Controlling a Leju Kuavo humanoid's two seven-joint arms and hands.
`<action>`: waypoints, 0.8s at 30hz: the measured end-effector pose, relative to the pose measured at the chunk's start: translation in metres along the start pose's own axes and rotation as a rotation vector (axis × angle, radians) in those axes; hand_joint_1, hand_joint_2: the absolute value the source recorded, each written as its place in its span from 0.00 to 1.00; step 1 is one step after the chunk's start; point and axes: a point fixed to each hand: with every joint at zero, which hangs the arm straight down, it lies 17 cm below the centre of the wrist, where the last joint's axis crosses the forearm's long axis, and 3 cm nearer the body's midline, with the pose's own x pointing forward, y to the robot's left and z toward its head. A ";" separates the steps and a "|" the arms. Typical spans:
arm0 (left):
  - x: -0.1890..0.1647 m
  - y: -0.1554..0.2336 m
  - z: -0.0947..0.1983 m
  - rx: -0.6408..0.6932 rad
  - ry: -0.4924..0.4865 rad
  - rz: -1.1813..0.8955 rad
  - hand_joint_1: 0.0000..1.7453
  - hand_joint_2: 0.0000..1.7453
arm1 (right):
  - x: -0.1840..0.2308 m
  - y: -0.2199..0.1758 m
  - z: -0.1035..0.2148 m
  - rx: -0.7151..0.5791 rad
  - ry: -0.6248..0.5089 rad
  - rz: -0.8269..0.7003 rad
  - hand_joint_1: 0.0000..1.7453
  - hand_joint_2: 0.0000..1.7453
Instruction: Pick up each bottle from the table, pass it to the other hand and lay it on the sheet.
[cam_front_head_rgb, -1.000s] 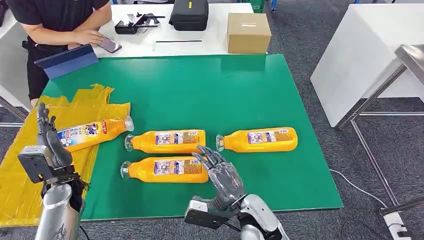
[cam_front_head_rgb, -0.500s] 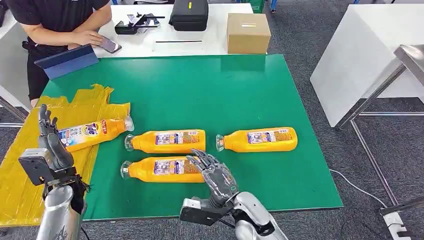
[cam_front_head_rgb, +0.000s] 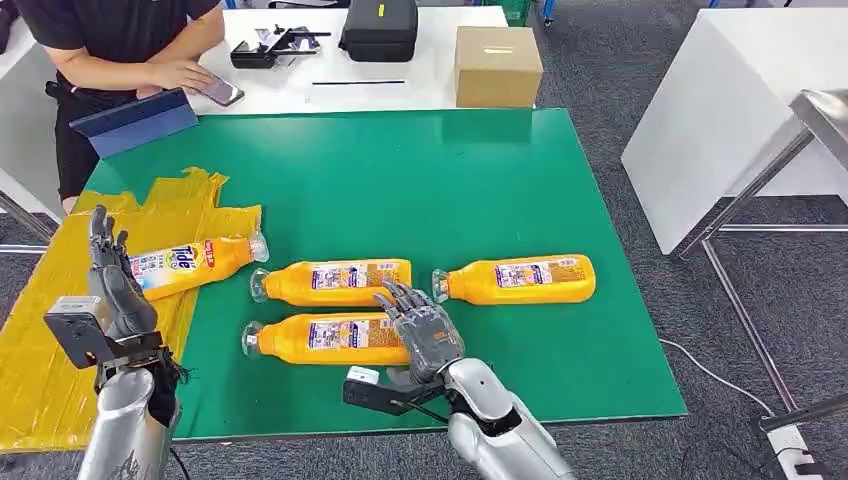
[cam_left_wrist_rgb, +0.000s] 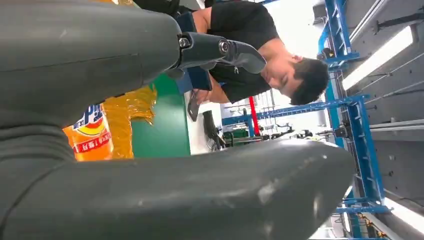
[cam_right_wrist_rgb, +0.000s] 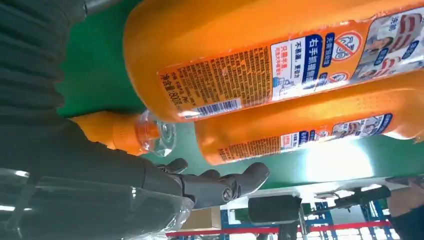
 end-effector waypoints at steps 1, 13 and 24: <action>0.000 -0.002 0.000 -0.003 0.001 0.002 0.00 0.00 | 0.002 0.001 -0.002 0.004 -0.001 -0.002 0.00 1.00; -0.002 -0.010 -0.005 -0.014 0.009 0.023 0.00 0.00 | 0.009 0.014 -0.004 0.036 -0.006 -0.016 0.00 1.00; -0.007 -0.011 -0.007 -0.006 0.019 0.045 0.00 0.00 | 0.014 0.043 -0.001 0.131 -0.012 0.030 0.00 1.00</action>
